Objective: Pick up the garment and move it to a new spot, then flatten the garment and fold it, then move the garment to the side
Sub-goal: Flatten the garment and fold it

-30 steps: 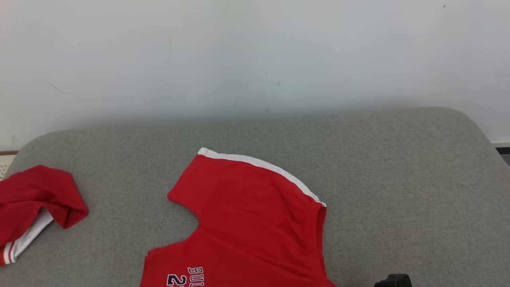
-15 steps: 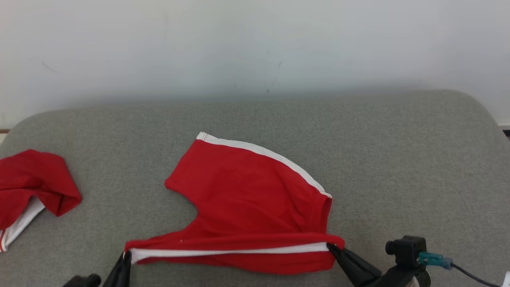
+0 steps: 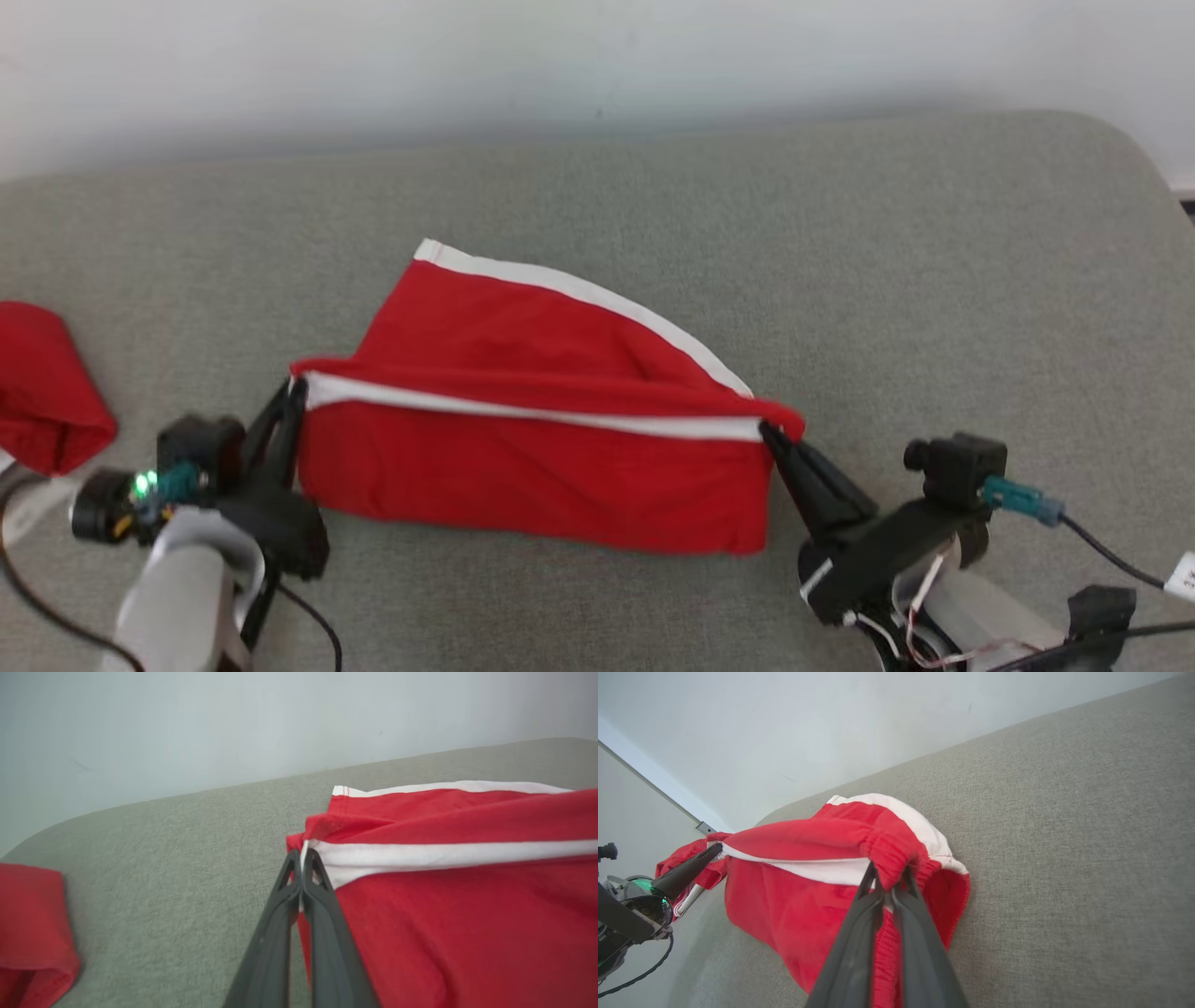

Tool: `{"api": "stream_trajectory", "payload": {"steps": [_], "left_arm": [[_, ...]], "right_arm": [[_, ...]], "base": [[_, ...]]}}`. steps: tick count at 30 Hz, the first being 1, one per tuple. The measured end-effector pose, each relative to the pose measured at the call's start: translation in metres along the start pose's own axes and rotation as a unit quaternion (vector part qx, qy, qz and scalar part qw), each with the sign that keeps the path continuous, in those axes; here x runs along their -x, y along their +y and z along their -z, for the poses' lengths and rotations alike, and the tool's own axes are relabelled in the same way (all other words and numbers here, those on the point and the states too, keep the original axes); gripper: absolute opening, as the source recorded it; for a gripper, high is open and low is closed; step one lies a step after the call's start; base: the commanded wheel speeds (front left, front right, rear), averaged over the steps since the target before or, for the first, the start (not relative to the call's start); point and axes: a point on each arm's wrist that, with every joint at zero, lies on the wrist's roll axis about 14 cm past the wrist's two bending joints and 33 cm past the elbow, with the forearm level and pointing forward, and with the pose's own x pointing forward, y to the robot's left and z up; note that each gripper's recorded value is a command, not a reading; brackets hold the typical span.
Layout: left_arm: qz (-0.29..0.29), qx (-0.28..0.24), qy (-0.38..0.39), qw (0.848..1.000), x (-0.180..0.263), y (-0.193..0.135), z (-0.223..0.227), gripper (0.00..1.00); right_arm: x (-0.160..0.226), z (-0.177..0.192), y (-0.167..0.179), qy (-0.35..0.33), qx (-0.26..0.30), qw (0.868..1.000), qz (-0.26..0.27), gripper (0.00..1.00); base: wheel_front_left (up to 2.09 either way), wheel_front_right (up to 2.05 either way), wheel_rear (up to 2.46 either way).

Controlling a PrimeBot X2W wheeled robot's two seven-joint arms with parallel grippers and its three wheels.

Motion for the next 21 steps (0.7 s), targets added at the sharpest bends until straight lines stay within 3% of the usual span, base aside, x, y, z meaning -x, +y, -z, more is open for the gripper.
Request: {"api": "stream_trajectory", "payload": {"steps": [7,21], "left_arm": [[0.056,-0.052,0.033,0.997,-0.055,-0.015,0.005,0.00],[0.167,-0.087,0.066,0.980,-0.117,-0.070,0.015,0.00]], "right_arm": [[-0.027,-0.017,-0.010,-0.032,-0.002,0.999,0.013,0.00],[-0.044,-0.009,-0.039,-0.037,-0.041,0.997,0.058,0.00]], "base": [[0.00,0.00,0.00],[0.00,0.00,0.00]]}}
